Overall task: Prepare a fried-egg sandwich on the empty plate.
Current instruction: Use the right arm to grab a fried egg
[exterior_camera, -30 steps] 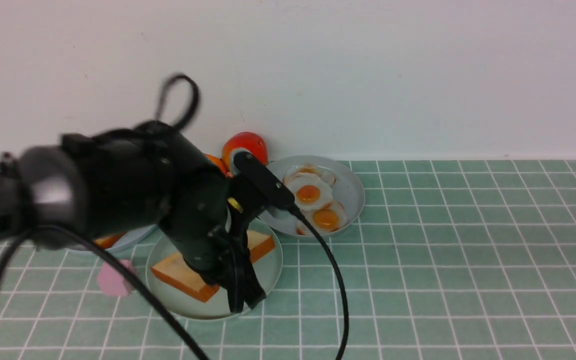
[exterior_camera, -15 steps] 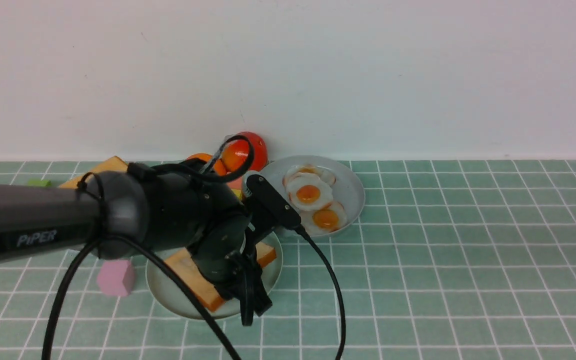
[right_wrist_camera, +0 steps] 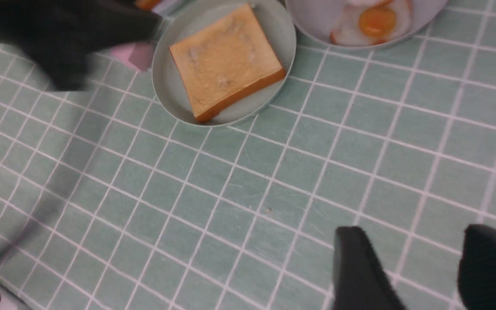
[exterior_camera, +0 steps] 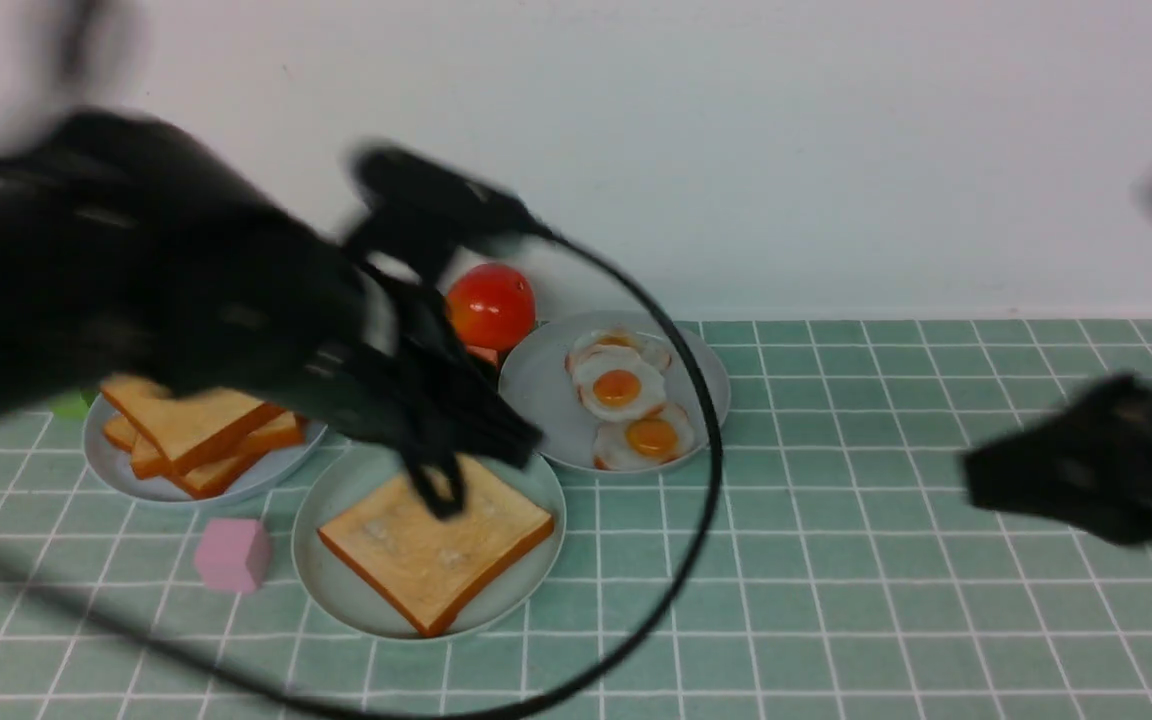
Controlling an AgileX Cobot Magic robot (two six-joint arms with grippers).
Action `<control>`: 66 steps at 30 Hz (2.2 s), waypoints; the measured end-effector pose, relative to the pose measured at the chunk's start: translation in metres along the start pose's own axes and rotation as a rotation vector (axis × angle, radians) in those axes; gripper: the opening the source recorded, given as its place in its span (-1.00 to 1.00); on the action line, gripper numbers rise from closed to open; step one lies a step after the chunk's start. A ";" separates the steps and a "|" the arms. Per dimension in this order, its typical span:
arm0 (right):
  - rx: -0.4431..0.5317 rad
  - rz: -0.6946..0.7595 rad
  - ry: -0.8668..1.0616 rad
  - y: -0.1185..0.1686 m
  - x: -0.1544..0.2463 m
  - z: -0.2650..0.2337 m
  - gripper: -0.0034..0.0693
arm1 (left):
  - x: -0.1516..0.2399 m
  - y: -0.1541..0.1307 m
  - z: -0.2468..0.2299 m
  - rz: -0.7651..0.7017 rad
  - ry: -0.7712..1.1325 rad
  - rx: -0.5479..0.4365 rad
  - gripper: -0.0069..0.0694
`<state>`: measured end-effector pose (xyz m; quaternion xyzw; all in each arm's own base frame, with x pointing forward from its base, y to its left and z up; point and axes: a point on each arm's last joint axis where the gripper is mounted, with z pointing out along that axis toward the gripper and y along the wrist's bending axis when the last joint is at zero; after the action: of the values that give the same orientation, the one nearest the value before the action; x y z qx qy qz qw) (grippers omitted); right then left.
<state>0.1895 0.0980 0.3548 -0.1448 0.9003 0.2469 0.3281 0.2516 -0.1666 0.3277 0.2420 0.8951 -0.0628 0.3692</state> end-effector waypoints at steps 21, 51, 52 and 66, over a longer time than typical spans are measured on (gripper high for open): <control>-0.014 0.069 0.209 -0.075 -0.108 0.241 -0.19 | 0.154 0.015 -0.134 -0.273 -0.600 0.199 -0.85; -0.043 0.329 0.098 -0.142 -0.111 0.337 0.12 | 0.155 0.016 -0.138 -0.291 -0.628 0.210 -0.85; -0.042 0.331 0.092 -0.142 -0.111 0.338 0.12 | 0.155 0.015 -0.138 -0.291 -0.628 0.211 -0.85; -0.056 0.363 0.095 -0.144 -0.106 0.345 0.04 | 0.155 0.015 -0.138 -0.293 -0.628 0.212 -0.85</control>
<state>0.5089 0.1741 0.1460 -0.0006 0.9188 0.3200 0.2312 0.0773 -0.0529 0.3214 0.1172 0.7518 -0.2788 0.5860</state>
